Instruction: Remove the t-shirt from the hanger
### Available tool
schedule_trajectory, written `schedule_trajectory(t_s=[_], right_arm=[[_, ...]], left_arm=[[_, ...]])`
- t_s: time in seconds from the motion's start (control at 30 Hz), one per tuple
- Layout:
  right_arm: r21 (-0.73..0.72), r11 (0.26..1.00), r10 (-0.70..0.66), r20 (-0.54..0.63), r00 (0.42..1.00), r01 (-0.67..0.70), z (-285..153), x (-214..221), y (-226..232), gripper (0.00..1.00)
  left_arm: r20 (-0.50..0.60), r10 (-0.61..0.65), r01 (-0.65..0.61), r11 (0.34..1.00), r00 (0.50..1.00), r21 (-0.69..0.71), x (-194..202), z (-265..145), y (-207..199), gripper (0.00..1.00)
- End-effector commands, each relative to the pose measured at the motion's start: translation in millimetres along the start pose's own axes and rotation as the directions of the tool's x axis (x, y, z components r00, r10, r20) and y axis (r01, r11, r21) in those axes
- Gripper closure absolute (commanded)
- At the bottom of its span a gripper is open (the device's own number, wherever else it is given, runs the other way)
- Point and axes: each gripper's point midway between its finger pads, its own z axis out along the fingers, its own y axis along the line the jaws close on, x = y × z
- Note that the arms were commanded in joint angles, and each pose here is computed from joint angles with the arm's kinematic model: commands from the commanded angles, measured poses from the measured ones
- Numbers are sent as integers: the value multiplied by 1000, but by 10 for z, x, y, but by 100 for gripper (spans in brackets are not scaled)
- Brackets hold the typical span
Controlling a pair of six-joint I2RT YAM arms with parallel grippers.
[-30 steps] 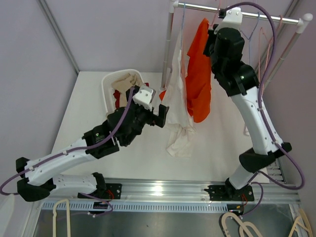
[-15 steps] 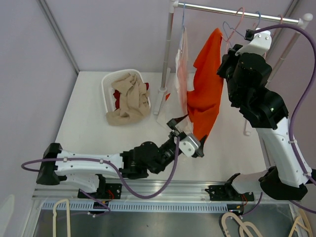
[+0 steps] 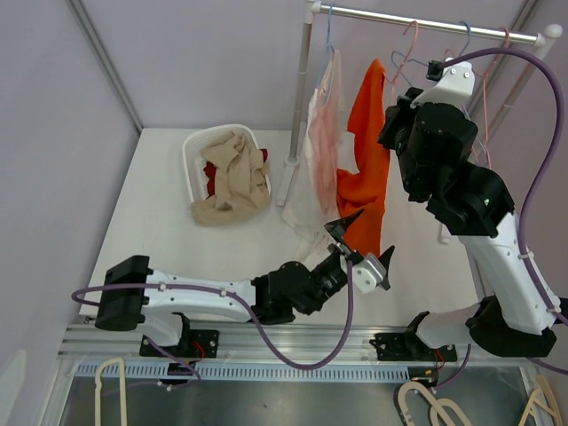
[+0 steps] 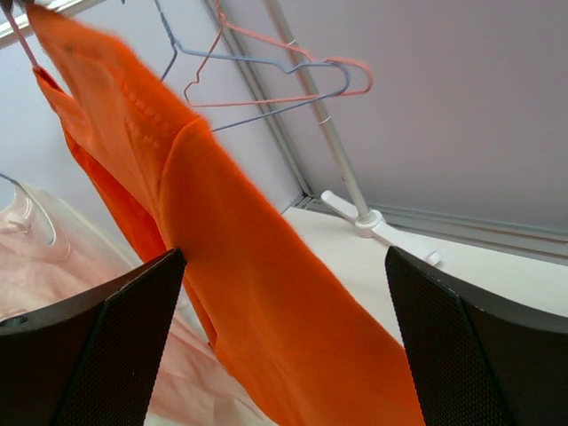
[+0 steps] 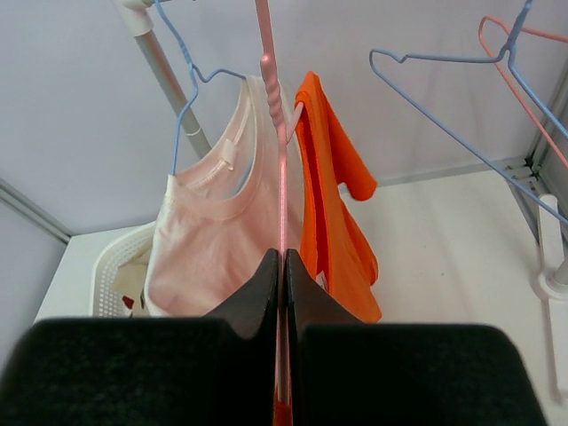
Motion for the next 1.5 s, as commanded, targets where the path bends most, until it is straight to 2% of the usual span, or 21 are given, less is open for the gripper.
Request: schedule_trajectory(t_s=[0.0, 0.07, 0.1, 0.13, 0.17, 0.23, 0.27, 0.4, 0.53, 0.67, 0.7, 0.8, 0.9, 0.93, 0.97, 1.03, 1.17, 1.33, 1.4, 1.43, 1.47], right_arm=[[-13, 995, 104, 84, 991, -103, -133, -363, 7, 100], [-24, 995, 99, 80, 992, -97, -155, -354, 53, 100], [-25, 995, 98, 81, 992, -96, -165, -359, 56, 100], [-27, 995, 100, 80, 992, -98, -174, -356, 61, 100], [-27, 995, 100, 81, 992, -98, -176, -358, 63, 100], [-23, 995, 99, 85, 991, -97, -182, -367, 51, 100], [-23, 995, 97, 85, 992, -96, -178, -362, 55, 100], [0, 997, 80, 102, 992, -81, -145, -381, 40, 100], [89, 995, 19, 157, 987, -33, -39, -422, -22, 100], [131, 991, -10, 206, 979, -17, 87, -525, -43, 100], [153, 988, -20, 207, 978, -12, 154, -522, -67, 100], [170, 985, -24, 213, 977, -13, 222, -553, -109, 100], [190, 982, -42, 207, 978, 2, 274, -533, -169, 100], [197, 980, -47, 204, 978, 6, 296, -518, -184, 100], [199, 980, -50, 199, 979, 9, 310, -495, -192, 100], [202, 979, -49, 189, 981, 10, 354, -436, -202, 100], [187, 982, -36, 173, 984, 4, 385, -393, -218, 100], [132, 991, -29, 73, 997, 19, 291, -245, -200, 100], [137, 990, -41, -37, 998, 46, 268, 64, -327, 100], [69, 996, -39, -177, 984, 52, 284, 477, -287, 100], [111, 992, -41, -185, 982, 62, 285, 467, -455, 100]], left_arm=[[44, -115, 117, 992, 992, -38, -12, 182, 248, 0], [-7, -145, 145, 989, 989, -31, 197, 269, 280, 2], [-20, -151, 150, 988, 988, -35, 226, 323, 303, 7], [-47, -158, 155, 987, 986, -47, 278, 361, 326, 19], [-77, -146, 143, 988, 986, -52, 386, 407, 317, 54], [-94, -137, 129, 988, 986, -85, 347, 482, 393, 82], [-114, -120, 111, 991, 986, -81, 391, 482, 371, 98], [-92, -106, 97, 991, 990, -96, 207, 431, 381, 99], [-25, -21, 17, 989, 999, -146, -157, 219, 241, 99], [24, -48, 50, 992, 999, -113, -441, -168, -151, 99], [58, -90, 97, 984, 994, -147, -540, -243, -110, 99], [69, -61, 71, 986, 996, -152, -599, -422, -236, 99], [90, -20, 40, 973, 996, -227, -685, -541, -175, 99], [76, 35, -14, 966, 996, -259, -699, -572, -124, 99], [102, 12, 19, 955, 995, -297, -754, -612, -93, 99], [87, 52, -19, 938, 995, -347, -796, -649, 0, 99], [92, 36, -2, 936, 995, -352, -765, -669, 4, 99], [57, -12, 32, 931, 998, -363, -604, -679, 128, 99], [38, -20, 32, 933, 999, -359, -519, -725, 137, 99], [18, -34, 39, 934, 999, -354, -422, -777, 140, 99], [20, -44, 48, 936, 999, -350, -403, -796, 139, 99]])
